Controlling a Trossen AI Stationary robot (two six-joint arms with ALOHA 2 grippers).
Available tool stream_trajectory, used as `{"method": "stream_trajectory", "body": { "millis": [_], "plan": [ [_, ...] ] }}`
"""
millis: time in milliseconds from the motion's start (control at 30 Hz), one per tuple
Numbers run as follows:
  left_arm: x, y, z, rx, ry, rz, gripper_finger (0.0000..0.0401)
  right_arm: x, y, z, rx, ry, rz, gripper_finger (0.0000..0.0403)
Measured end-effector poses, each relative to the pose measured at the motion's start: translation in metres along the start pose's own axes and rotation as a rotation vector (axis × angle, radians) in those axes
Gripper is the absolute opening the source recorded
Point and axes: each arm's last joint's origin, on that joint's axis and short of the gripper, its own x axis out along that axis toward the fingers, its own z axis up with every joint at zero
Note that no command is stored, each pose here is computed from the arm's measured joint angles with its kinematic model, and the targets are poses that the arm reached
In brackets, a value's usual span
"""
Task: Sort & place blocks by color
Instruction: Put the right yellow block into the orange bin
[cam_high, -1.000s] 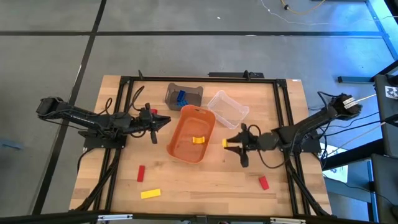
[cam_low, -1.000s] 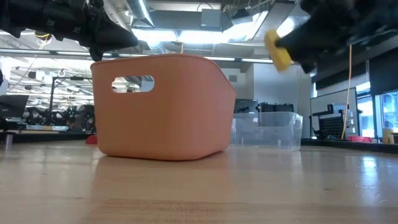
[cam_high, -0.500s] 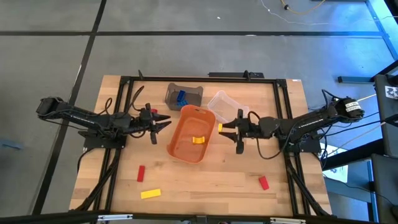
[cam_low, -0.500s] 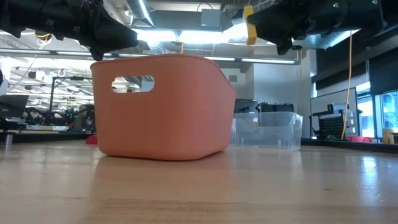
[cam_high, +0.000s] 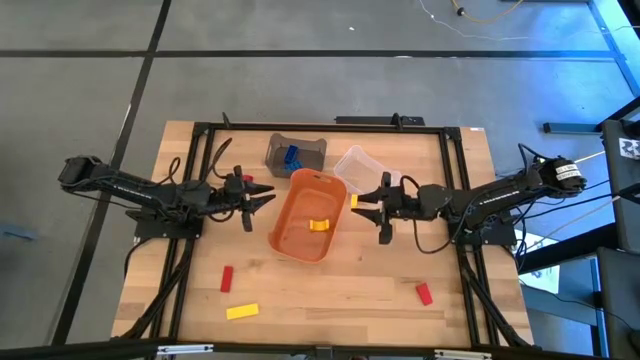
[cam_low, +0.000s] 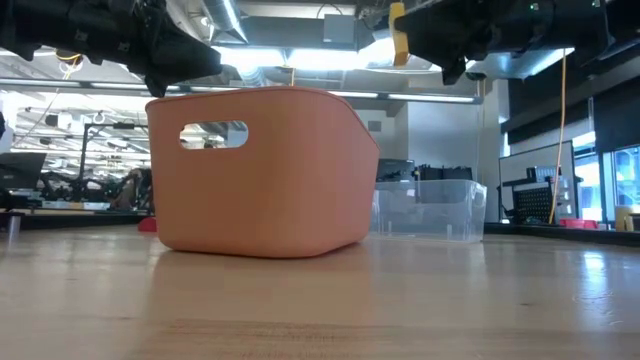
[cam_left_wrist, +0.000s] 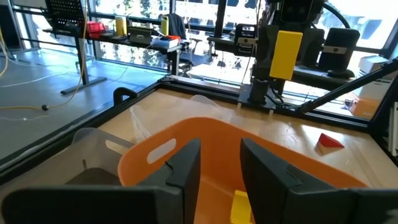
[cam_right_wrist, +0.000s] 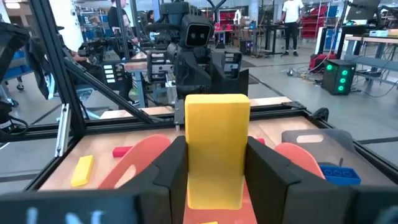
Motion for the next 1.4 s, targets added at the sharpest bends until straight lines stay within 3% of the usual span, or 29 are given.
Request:
{"method": "stream_trajectory", "body": {
  "millis": [767, 967, 1400],
  "plan": [
    [-0.0002, -0.0020, -0.0003, -0.026, 0.010, -0.058, 0.0104, 0.0000, 0.0002, 0.0019, -0.015, -0.019, 0.001, 0.0123],
    [-0.0006, -0.0050, -0.0008, -0.045, 0.028, -0.160, 0.0104, 0.0000, 0.0001, 0.0019, 0.004, -0.020, 0.001, 0.0123],
    [-0.0005, -0.0051, 0.0016, -0.057, 0.004, -0.157, 0.0104, 0.0013, -0.0070, 0.0027, 0.001, -0.023, -0.030, 0.0123]
  ]
}}
